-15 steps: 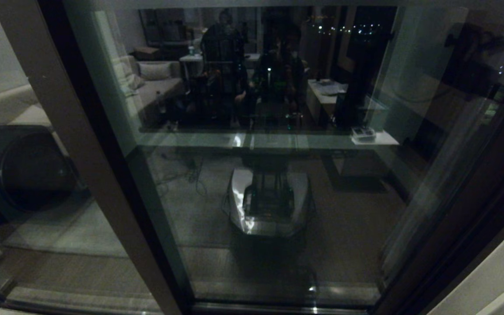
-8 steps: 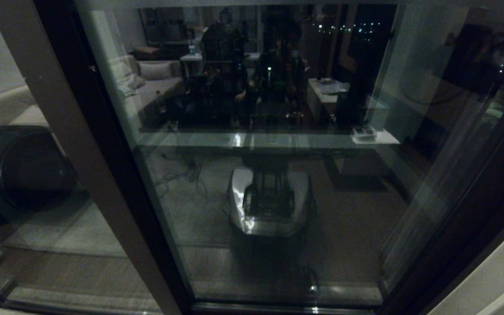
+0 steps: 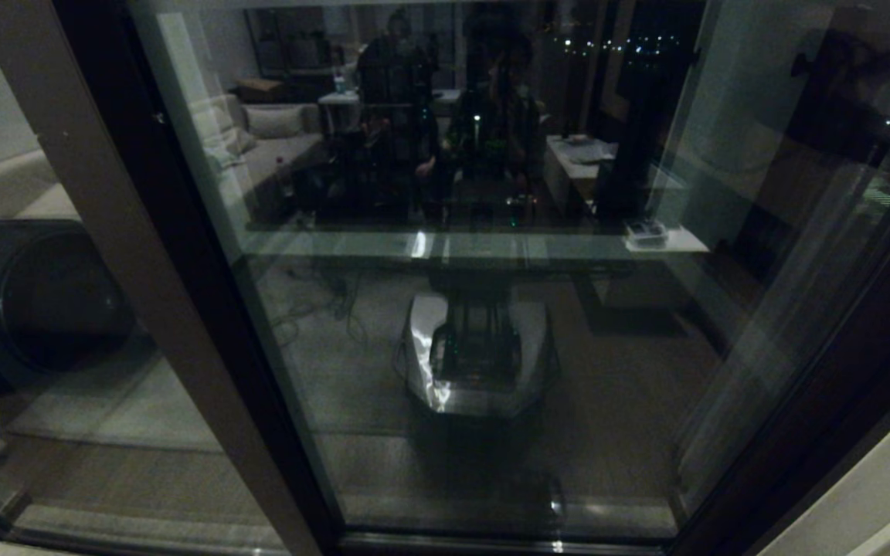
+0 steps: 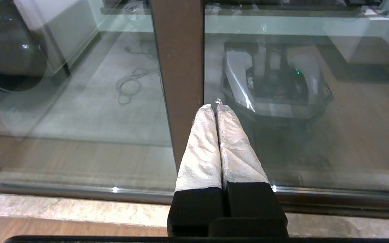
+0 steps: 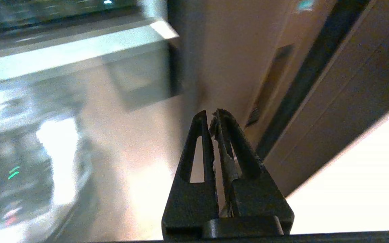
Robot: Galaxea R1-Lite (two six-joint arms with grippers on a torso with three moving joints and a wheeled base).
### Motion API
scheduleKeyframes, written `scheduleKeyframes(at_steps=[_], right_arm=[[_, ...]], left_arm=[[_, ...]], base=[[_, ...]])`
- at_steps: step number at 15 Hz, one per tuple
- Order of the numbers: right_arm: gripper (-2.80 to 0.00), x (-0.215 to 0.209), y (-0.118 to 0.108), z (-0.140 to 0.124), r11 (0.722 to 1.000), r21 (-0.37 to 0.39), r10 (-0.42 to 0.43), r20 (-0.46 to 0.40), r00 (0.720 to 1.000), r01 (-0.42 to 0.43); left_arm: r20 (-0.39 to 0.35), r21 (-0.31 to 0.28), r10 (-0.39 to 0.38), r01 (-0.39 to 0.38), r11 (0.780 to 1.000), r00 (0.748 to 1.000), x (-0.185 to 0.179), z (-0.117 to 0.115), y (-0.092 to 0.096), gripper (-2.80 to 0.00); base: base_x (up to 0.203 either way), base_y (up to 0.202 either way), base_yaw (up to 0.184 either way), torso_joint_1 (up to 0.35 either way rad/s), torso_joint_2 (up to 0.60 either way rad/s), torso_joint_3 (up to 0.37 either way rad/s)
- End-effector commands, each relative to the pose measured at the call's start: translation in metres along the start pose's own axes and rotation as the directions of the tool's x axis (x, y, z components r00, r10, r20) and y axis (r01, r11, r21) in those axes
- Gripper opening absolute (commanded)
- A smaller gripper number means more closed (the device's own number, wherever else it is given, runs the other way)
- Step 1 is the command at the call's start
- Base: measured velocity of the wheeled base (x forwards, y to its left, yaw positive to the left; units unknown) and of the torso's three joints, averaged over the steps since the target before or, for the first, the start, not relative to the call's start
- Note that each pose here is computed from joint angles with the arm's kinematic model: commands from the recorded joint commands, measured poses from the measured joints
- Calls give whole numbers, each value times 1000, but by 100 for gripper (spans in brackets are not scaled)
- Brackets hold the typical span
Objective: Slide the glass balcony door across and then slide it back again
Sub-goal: Close the slid door
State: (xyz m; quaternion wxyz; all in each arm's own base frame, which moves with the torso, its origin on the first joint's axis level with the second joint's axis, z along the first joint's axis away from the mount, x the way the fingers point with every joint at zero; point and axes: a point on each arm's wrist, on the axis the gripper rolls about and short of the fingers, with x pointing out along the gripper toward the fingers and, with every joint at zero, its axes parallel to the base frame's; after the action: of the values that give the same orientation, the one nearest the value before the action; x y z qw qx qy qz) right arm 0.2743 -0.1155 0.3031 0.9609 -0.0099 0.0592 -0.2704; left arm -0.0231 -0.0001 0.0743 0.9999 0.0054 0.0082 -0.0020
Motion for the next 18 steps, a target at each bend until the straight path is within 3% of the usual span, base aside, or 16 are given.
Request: scheduleKeyframes(at_steps=[1, 3, 4, 7, 11, 14, 18], right_arm=[[-280, -44, -6, 21, 993, 20, 114, 84, 990, -116], [-280, -75, -7, 27, 946, 62, 311, 100, 945, -318], [-280, -85, -7, 25, 917, 87, 385, 68, 920, -390], [-280, -97, -7, 9, 847, 118, 520, 12, 854, -518], [-280, -152, -11, -1, 743, 84, 660, 64, 748, -664], [-280, -216, -17, -20, 616, 59, 777, 122, 618, -786], [-280, -288, -24, -43, 393, 66, 901, 171, 399, -917]], left_arm=[[0, 0, -1, 1, 1000, 1000, 0, 0, 0, -280], [0, 0, 1, -1, 1000, 1000, 0, 0, 0, -280], [0, 0, -1, 1, 1000, 1000, 0, 0, 0, -280], [1, 0, -1, 1, 1000, 1000, 0, 0, 0, -280], [0, 0, 0, 0, 1000, 1000, 0, 0, 0, -280], [0, 0, 1, -1, 1000, 1000, 0, 0, 0, -280], [1, 0, 1, -1, 1000, 1000, 0, 0, 0, -280]], base=[[0, 0, 0, 0, 0, 0], [0, 0, 0, 0, 0, 0], [0, 0, 0, 0, 0, 0], [0, 0, 0, 0, 0, 0], [0, 0, 0, 0, 0, 0], [0, 0, 0, 0, 0, 0], [0, 0, 0, 0, 0, 0]])
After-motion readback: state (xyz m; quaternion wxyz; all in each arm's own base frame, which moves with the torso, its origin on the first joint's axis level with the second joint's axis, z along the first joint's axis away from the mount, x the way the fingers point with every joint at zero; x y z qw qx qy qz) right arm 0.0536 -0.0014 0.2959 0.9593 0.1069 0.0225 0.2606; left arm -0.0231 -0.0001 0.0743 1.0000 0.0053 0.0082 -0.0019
